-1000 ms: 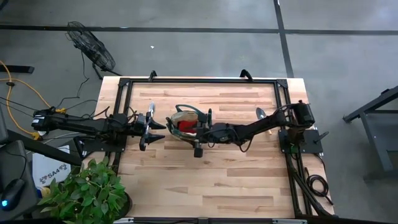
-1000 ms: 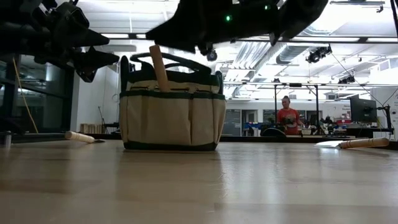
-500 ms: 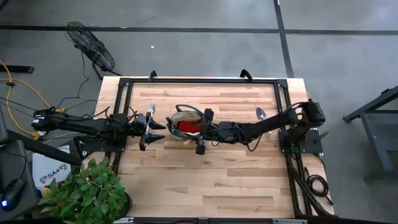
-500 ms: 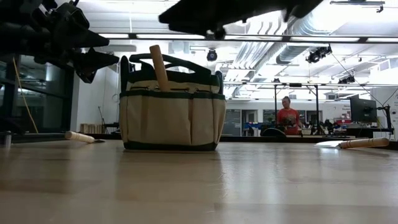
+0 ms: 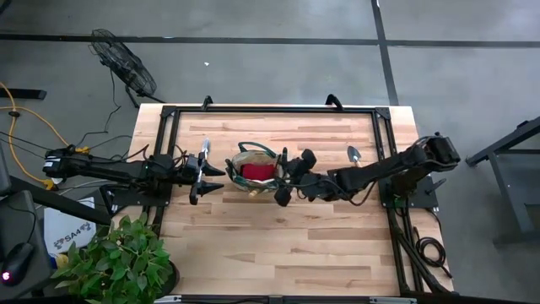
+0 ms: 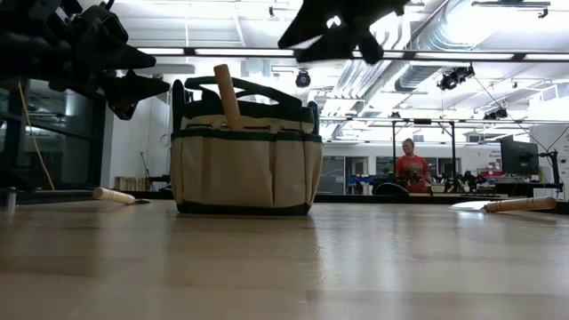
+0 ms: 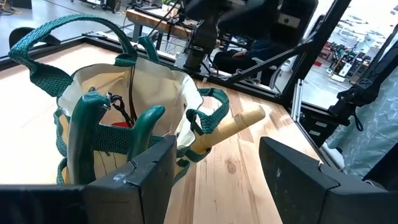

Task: Pick & Place Garden tools in Gardening bag
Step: Adjust the light brown gardening bag

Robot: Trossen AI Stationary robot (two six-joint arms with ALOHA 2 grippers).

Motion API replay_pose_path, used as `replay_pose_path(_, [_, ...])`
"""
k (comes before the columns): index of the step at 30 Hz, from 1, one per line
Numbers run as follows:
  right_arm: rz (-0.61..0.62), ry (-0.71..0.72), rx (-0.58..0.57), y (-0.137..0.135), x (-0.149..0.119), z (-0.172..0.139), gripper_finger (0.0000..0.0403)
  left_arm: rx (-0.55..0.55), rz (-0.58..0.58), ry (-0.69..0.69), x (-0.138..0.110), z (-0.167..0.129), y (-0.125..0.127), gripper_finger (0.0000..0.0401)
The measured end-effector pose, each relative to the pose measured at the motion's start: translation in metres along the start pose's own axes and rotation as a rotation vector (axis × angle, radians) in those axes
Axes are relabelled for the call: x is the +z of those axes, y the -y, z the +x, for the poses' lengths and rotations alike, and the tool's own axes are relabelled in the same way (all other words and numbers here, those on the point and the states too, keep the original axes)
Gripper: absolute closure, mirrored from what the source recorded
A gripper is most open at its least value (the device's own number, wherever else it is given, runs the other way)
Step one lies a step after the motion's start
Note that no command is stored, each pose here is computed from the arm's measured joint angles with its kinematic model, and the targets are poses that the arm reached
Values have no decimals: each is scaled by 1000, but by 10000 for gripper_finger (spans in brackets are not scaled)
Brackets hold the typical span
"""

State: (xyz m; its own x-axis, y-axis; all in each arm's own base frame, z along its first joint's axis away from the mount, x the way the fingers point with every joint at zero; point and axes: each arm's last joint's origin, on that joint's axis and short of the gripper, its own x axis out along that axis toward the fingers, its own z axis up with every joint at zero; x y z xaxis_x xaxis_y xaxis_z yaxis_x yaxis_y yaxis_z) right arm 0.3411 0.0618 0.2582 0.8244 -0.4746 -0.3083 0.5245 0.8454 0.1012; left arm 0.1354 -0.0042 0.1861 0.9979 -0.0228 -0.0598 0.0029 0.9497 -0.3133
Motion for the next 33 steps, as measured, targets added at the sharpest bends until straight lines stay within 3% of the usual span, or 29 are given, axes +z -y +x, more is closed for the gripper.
replay_pose_path(5, [-36, -144, 106, -2, -15, 3, 197, 1, 0, -1, 0, 0, 0, 175])
replay_pose_path(16, [8, -334, 37, 1, -36, -9, 197, 60, 3, -65, -7, 0, -3, 175])
replay_pose_path(20, [51, -342, 31, 1, -37, -10, 197, 97, 5, -98, -11, -1, -5, 175])
replay_pose_path(26, [-171, -387, 183, -10, -42, -18, 197, 107, 6, -97, -11, -1, -6, 175])
replay_pose_path(33, [-301, -318, 200, -21, -44, -27, 197, 106, 6, -96, -11, -1, -6, 175])
